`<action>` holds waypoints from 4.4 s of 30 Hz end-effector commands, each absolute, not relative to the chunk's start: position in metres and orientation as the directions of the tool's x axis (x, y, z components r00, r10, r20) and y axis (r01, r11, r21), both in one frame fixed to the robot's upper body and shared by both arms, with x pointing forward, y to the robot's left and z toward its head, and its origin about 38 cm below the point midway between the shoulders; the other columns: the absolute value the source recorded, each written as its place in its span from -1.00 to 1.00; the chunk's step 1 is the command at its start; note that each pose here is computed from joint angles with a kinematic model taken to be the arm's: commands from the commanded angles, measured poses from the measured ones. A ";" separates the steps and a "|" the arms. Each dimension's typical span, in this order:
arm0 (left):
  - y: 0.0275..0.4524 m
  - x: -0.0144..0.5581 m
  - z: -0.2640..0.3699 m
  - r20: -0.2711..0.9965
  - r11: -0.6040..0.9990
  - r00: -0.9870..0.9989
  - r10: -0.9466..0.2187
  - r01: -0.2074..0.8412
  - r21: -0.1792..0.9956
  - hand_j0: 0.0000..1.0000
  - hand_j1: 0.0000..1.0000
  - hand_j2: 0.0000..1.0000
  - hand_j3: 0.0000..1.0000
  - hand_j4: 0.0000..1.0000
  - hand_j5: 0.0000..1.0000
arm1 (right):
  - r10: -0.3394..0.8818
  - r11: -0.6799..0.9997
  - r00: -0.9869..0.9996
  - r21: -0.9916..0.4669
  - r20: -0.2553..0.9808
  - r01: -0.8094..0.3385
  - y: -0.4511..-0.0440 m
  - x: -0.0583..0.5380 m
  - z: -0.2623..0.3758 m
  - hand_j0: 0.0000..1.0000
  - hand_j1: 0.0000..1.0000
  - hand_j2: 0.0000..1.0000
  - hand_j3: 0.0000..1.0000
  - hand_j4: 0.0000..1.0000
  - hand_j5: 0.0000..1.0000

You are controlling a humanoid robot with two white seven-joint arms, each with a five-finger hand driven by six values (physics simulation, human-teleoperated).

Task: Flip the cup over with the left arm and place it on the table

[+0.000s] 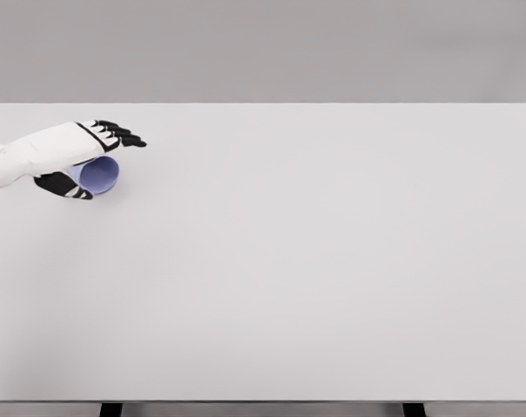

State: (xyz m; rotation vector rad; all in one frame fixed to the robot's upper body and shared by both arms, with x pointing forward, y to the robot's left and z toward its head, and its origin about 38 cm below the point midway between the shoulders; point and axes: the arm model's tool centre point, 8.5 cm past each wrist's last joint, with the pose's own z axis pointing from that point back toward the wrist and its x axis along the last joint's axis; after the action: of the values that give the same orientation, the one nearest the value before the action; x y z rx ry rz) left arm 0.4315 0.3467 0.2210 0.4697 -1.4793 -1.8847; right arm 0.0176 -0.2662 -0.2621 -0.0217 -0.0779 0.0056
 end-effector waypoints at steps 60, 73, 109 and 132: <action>0.378 0.511 0.200 0.013 -0.324 -0.570 -0.822 0.485 0.812 1.00 1.00 1.00 1.00 1.00 1.00 | 0.004 1.000 0.997 -0.020 0.077 -0.002 -0.266 0.017 -0.262 1.00 1.00 1.00 1.00 1.00 1.00; 0.371 0.514 0.187 0.006 -0.342 -0.570 -0.822 0.502 0.795 1.00 1.00 1.00 1.00 1.00 1.00 | 0.004 1.000 0.997 -0.020 0.077 -0.002 -0.266 0.017 -0.262 1.00 1.00 1.00 1.00 1.00 1.00; 0.374 0.513 0.178 0.041 -0.303 -0.551 -0.834 0.519 0.799 -0.31 -0.31 -0.31 -0.31 -0.31 -0.31 | 0.004 1.000 0.997 -0.020 0.077 -0.002 -0.266 0.017 -0.262 1.00 1.00 1.00 1.00 1.00 1.00; 0.300 0.527 0.234 0.734 0.475 -0.553 -0.395 0.561 0.678 -0.08 -0.08 -0.08 -0.08 -0.08 -0.08 | 0.004 1.000 0.997 -0.020 0.077 -0.002 -0.266 0.017 -0.262 1.00 1.00 1.00 1.00 1.00 1.00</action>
State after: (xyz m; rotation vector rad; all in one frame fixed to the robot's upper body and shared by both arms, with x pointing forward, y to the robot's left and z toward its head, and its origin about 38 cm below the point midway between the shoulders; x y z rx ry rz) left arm 0.5258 0.3084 0.2276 -0.0703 -1.6988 -1.3280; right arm 0.0170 -0.2661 -0.2621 -0.0204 -0.0765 0.0030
